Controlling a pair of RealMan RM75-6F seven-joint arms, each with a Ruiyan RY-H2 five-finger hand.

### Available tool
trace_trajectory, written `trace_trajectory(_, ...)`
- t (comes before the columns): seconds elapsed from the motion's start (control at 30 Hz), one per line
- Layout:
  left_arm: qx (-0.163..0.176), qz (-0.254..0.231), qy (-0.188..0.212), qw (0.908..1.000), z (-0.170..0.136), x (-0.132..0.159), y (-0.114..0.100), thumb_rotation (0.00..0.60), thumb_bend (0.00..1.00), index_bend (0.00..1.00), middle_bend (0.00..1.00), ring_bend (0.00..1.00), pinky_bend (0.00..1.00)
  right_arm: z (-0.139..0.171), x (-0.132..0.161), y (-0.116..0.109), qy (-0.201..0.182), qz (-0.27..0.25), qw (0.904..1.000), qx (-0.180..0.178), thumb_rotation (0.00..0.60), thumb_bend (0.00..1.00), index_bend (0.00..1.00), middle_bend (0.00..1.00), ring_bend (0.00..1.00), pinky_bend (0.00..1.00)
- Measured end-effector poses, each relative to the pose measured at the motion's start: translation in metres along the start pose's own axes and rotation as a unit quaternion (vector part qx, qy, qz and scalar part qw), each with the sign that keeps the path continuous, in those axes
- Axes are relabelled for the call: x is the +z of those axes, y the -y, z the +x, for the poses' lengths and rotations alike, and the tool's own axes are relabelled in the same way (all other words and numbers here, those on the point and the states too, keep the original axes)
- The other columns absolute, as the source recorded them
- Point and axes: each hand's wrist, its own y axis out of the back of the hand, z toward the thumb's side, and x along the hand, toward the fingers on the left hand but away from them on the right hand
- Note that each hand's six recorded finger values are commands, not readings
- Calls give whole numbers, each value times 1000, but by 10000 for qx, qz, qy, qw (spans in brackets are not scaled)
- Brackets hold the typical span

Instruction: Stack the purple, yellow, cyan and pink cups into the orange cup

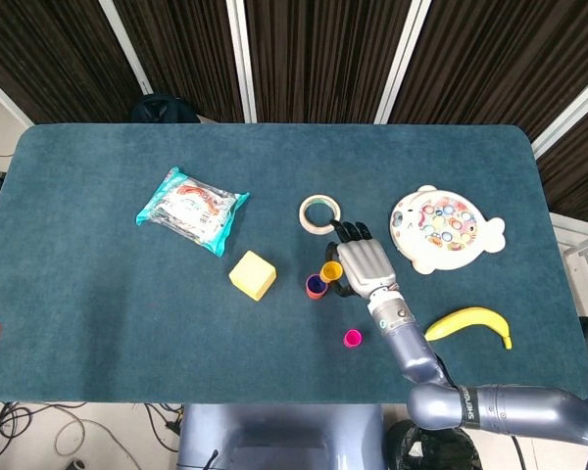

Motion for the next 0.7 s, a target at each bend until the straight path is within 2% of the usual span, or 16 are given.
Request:
trace_trajectory(0.43,4,-1,-4,10000,0,0,0,600,273,27,32,0,0,-5,13,12,-100,-11,9999,21,600,409,464,0,50,48)
trace_trajectory(0.7,13,-8,-11,10000,1,-1,0,600,273,27,32,0,0,-8,11,19,-16,13,10000,65,600,409,464,0,50,48)
